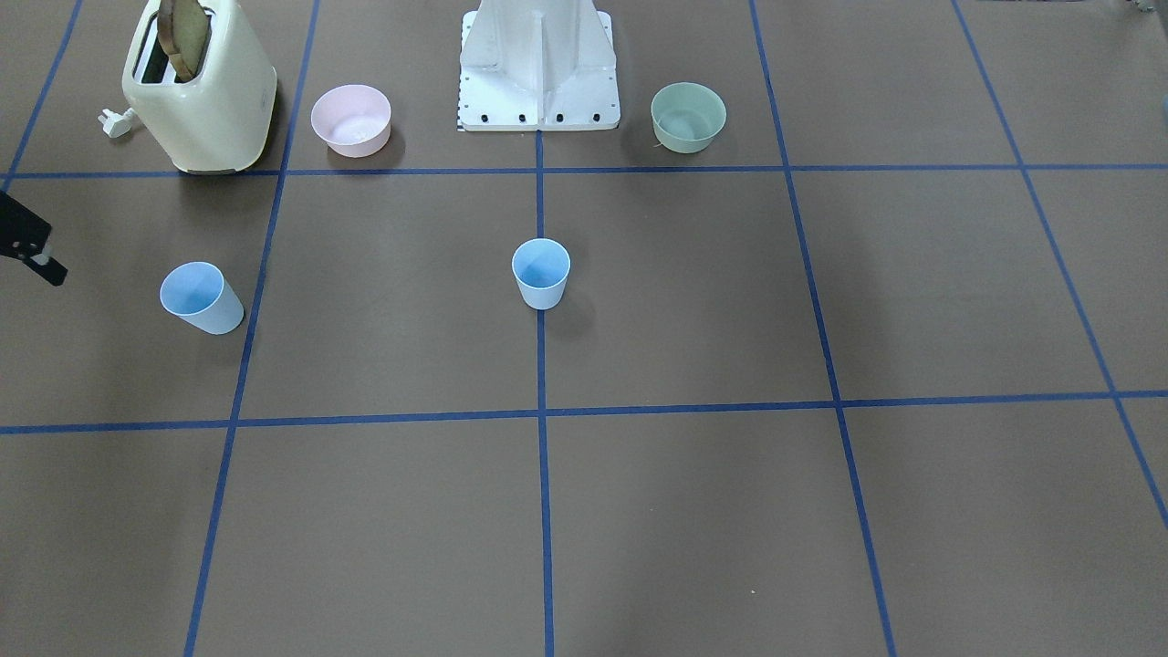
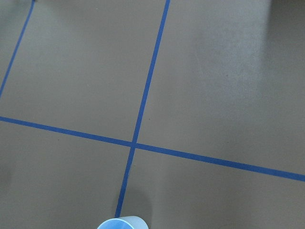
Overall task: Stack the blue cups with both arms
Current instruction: 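Reach the right gripper down and grasp the other light-blue cup's rim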
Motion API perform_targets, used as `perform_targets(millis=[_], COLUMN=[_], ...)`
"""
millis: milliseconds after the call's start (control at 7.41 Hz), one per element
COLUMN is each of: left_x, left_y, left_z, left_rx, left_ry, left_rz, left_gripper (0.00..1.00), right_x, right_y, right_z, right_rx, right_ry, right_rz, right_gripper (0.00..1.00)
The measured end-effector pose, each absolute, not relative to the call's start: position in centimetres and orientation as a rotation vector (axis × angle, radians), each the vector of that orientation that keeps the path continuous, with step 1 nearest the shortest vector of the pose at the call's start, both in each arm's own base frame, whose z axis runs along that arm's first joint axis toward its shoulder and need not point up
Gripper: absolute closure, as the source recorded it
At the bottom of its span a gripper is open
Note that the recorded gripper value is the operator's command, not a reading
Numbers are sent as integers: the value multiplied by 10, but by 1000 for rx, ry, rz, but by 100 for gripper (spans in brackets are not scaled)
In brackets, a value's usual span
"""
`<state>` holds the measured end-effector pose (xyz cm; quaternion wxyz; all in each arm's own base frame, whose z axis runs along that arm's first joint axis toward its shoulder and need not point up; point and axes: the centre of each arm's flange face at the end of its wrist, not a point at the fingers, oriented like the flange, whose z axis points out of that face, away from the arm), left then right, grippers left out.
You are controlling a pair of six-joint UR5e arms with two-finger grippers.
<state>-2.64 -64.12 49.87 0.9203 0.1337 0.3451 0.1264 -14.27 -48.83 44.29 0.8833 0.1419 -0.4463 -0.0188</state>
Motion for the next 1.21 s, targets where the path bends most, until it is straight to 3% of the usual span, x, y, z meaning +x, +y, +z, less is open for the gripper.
perform_targets(millis=[270, 675, 810, 1079, 1214], left_x=[-79, -109, -110, -110, -110], left_y=[-619, -582, -578, -575, -572], left_z=[589, 637, 640, 643, 645], left_rx=[176, 126, 122, 117, 115], left_ry=[690, 683, 683, 683, 683], left_rz=[229, 170, 166, 163, 163], left_gripper=[1, 1, 1, 1, 1], right_x=[-197, -242, -252, -265, -267], right_y=[-480, -464, -457, -448, -446], right_z=[450, 469, 475, 486, 490], right_rx=[268, 217, 200, 172, 163], right_ry=[-833, -788, -784, -774, -772], right_rz=[-60, -138, -158, -184, -189], right_gripper=[1, 12, 26, 100, 100])
